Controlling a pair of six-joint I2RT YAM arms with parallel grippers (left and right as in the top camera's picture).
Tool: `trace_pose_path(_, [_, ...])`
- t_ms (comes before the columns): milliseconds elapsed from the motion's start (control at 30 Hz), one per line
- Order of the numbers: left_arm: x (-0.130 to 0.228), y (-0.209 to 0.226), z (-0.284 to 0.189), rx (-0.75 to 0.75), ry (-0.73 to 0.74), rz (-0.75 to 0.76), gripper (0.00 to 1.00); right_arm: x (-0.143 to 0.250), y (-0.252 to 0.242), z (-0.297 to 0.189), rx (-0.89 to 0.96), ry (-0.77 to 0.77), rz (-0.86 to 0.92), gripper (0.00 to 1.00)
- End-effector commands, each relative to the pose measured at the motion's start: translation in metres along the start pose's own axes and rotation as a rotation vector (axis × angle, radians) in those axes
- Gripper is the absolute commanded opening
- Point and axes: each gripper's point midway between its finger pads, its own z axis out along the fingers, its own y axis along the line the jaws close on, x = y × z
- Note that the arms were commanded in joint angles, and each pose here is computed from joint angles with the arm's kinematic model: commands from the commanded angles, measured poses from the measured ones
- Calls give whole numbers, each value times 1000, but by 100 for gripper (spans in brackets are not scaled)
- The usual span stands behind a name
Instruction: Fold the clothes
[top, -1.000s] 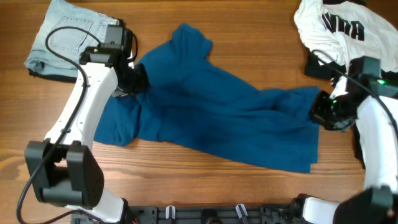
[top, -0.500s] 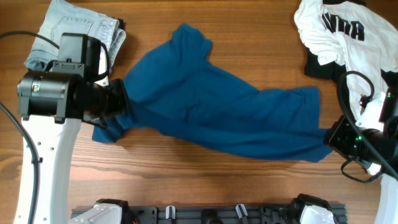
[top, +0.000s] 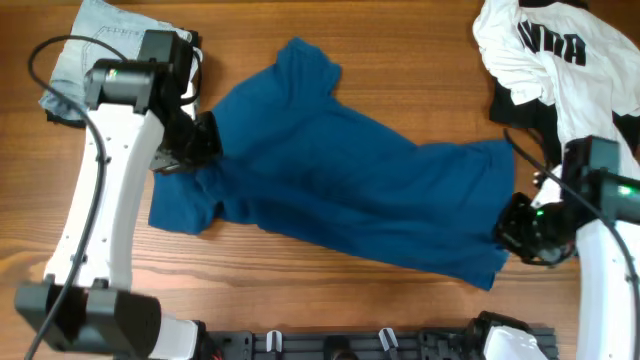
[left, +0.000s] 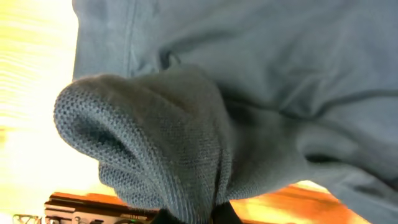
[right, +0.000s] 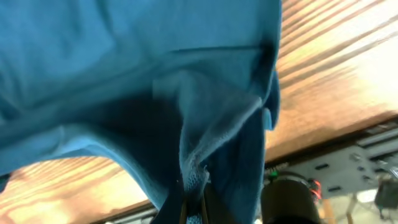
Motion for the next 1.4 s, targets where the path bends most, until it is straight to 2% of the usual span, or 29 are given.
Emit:
trace_pose_path(0, [-19, 20, 19, -46, 22, -48, 4, 3, -4, 29, -12, 46, 131, 4])
trace_pose_path(133, [-38, 29, 41, -45, 16, -88, 4, -11, -5, 29, -24, 16, 187, 4])
trace_pose_path(267, [-61, 17, 69, -17, -31, -50, 4, -32, -1, 30, -47, -54, 226, 4])
trace_pose_path(433, [-76, 19, 98, -26, -18, -45, 4, -45, -22, 41, 81, -66, 258, 4])
trace_pose_path(567, [-92, 15, 107, -13, -61, -35, 4, -66, -21, 53, 90, -89, 225, 4])
trace_pose_path(867, [-84, -15, 108, -5, -64, 71, 4, -74, -24, 76, 119, -27, 192, 4])
trace_pose_path(1100, [-82, 7, 114, -62, -46, 39, 5, -59, -37, 97, 153, 9, 188, 4])
trace_pose_path(1133, [-83, 8, 114, -61, -49, 35, 12, -60, -37, 100, 150, 2, 186, 4])
trace_pose_path(1167, [-85, 7, 114, -58, -57, 36, 38, -63, -36, 100, 145, -11, 175, 15])
trace_pose_path(1233, [-88, 6, 114, -55, -69, 37, 73, -68, -33, 100, 130, -28, 147, 55])
trace_pose_path(1267, [-89, 5, 114, -53, -74, 37, 83, -70, -33, 100, 128, -31, 131, 66])
trace_pose_path(1367, [-94, 4, 112, -48, -92, 63, 96, -82, -27, 89, 115, -66, 97, 77])
